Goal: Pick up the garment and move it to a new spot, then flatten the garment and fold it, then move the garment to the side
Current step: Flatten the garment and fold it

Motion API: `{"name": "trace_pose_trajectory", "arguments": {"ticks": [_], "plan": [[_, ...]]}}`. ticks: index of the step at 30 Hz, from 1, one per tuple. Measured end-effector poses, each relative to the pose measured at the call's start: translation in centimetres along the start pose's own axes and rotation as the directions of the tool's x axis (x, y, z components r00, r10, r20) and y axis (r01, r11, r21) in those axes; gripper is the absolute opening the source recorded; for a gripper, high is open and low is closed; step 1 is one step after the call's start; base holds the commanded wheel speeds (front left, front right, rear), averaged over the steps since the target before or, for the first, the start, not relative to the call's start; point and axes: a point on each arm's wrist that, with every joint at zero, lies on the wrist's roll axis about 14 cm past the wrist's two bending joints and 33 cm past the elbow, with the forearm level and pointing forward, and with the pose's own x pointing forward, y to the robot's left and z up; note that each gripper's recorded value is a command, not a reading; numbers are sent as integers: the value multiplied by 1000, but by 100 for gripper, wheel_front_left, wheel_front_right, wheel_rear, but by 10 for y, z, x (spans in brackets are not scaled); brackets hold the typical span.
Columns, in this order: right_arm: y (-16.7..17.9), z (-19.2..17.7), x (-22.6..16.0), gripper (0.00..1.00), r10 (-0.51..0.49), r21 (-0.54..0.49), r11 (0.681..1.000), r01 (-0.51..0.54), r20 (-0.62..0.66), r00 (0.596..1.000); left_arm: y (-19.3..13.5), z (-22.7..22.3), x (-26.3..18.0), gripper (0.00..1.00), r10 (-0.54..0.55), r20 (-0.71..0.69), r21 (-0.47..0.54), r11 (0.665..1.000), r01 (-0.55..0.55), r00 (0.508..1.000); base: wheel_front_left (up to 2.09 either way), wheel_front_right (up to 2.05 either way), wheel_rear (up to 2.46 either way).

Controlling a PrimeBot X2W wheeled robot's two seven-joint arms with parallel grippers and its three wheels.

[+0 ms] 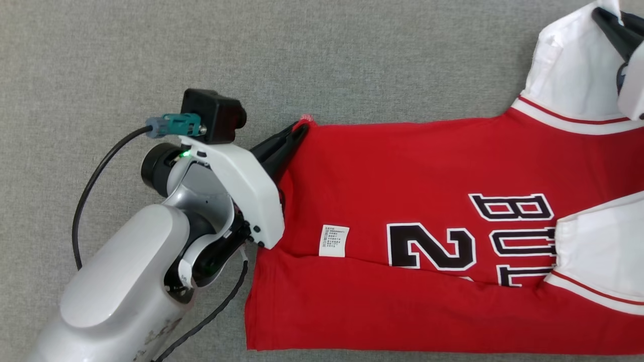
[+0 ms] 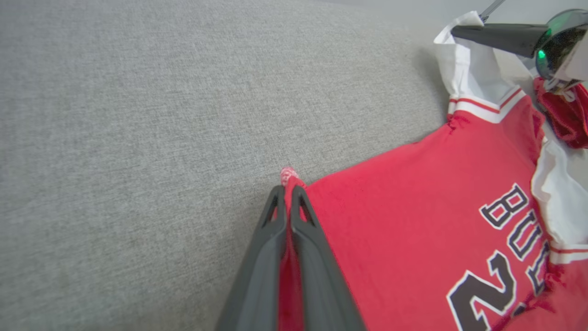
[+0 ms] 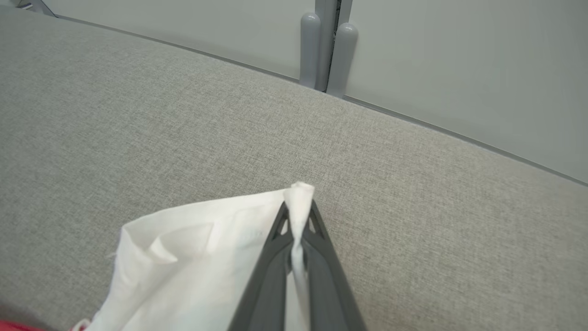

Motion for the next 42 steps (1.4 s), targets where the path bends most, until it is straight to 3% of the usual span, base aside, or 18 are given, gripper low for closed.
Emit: {"name": "trace_pose_trajectory", "arguments": {"ticks": [10,25,34,42], "plan": [[-21,10,-48,0,-57,50,997,53,89,994,-10,9,-22,0,-7,78,-99,995,15,997,0,0,0],[-13,28,-79,0,-50,74,997,34,218,975,-11,10,-34,0,5,136,-199,980,22,991,0,0,0],[5,0,-122,0,-32,122,993,-3,287,958,-26,4,-48,0,-11,213,-202,978,55,977,0,0,0],[27,-58,-168,0,-76,270,963,-5,286,955,-47,-23,-69,0,-30,271,-240,966,98,962,0,0,0]]}}
